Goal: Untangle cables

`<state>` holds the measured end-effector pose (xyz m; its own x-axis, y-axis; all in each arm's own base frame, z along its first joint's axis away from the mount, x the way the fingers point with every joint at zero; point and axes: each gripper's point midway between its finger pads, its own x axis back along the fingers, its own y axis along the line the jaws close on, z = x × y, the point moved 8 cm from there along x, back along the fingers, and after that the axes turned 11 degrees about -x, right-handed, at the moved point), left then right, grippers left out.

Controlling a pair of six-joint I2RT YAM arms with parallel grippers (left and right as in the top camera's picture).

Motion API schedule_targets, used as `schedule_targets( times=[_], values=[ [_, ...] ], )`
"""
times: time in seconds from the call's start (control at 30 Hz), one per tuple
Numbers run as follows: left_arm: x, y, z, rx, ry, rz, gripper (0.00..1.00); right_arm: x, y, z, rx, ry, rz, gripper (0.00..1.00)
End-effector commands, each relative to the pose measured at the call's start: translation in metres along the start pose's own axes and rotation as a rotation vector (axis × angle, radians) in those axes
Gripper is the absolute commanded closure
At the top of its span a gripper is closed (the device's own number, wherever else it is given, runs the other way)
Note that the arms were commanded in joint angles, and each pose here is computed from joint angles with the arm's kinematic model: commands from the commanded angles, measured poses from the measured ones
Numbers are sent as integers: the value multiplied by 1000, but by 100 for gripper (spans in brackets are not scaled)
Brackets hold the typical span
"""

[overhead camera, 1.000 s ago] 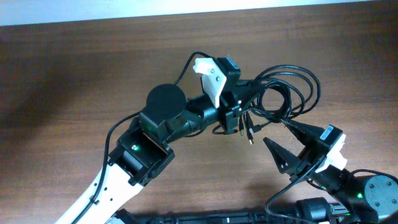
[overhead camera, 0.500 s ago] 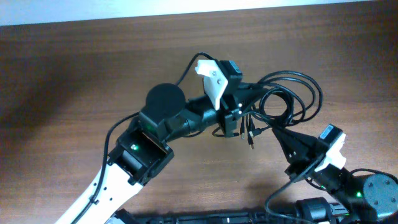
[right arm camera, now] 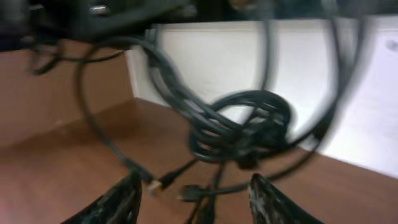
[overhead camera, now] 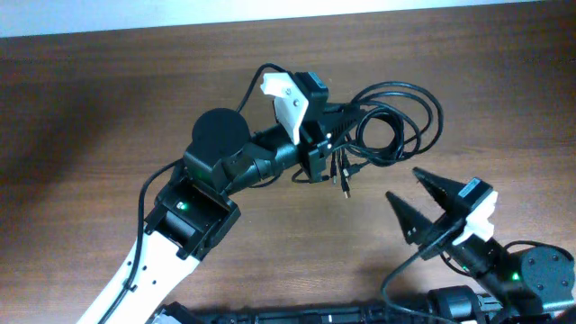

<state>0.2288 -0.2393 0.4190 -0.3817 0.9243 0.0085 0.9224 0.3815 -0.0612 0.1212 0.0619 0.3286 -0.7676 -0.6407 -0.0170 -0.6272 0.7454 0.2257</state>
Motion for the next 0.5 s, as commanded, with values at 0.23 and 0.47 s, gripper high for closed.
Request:
schedule_targets(
  times=[0.23, 0.47],
  values=[
    [16, -40, -12, -341, -79, 387, 100, 2, 17, -2, 105, 6, -178, 40],
    [15, -40, -12, -338, -76, 386, 100, 4, 27, -9, 152, -26, -263, 88]
  ],
)
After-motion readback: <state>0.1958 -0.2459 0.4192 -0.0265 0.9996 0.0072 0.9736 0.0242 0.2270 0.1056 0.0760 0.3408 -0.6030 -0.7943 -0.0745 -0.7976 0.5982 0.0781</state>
